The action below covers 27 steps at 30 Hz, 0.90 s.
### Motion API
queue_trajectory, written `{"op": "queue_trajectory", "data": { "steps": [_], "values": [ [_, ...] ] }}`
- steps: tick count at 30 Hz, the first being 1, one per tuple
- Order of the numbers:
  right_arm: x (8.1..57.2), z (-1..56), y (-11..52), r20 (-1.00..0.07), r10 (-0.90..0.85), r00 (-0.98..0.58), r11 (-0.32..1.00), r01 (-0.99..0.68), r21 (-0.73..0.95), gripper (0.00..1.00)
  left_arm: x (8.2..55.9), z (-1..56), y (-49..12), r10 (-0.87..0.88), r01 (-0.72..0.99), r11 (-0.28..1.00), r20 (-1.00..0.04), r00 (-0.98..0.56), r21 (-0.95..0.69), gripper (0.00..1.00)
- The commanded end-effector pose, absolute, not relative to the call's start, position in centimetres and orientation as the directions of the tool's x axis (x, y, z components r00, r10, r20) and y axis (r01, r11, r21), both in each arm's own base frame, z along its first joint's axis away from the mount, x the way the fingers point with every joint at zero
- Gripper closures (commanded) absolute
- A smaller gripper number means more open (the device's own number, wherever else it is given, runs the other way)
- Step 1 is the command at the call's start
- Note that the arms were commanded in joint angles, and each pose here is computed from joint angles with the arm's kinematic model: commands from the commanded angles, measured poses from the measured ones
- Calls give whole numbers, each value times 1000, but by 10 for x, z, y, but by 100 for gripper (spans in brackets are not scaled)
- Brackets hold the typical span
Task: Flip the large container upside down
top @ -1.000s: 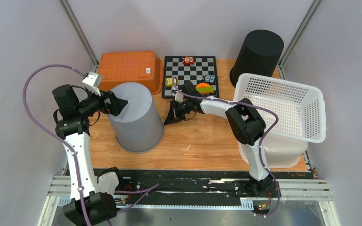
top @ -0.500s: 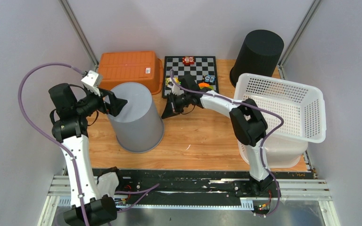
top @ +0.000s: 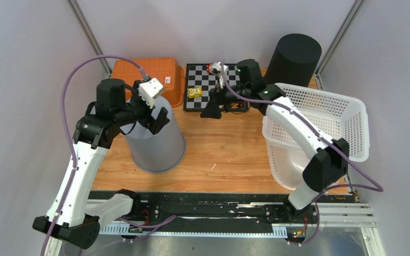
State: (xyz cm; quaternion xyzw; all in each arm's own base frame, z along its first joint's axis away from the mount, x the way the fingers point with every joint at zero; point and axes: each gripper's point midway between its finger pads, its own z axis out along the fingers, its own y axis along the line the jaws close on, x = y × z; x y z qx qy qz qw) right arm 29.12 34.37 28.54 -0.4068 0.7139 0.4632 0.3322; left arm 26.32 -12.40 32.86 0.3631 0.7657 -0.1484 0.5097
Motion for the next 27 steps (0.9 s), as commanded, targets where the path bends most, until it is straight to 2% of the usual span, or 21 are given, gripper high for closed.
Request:
{"op": "queue_trajectory", "data": {
  "steps": [1, 7, 17, 21, 27],
  "values": [
    [284, 291, 299, -887, -313, -339, 231, -933, 276, 22, 256, 320, -128, 548, 706, 660, -808, -216, 258, 0],
    [267, 301, 265, -916, -298, -267, 240, -950, 198, 17, 257, 291, -131, 657, 676, 639, -717, -231, 367, 0],
    [248, 311, 262, -931, -271, -245, 184, -962, 199, 16, 267, 260, -83, 727, 523, 676, -587, -356, 520, 0],
    [247, 308, 262, -930, -268, -253, 180, -961, 209, 16, 266, 257, -65, 728, 461, 685, -569, -384, 565, 0],
    [247, 306, 263, -929, -261, -263, 180, -959, 221, 16, 269, 249, -39, 681, 419, 733, -573, -456, 536, 0]
  ]
}}
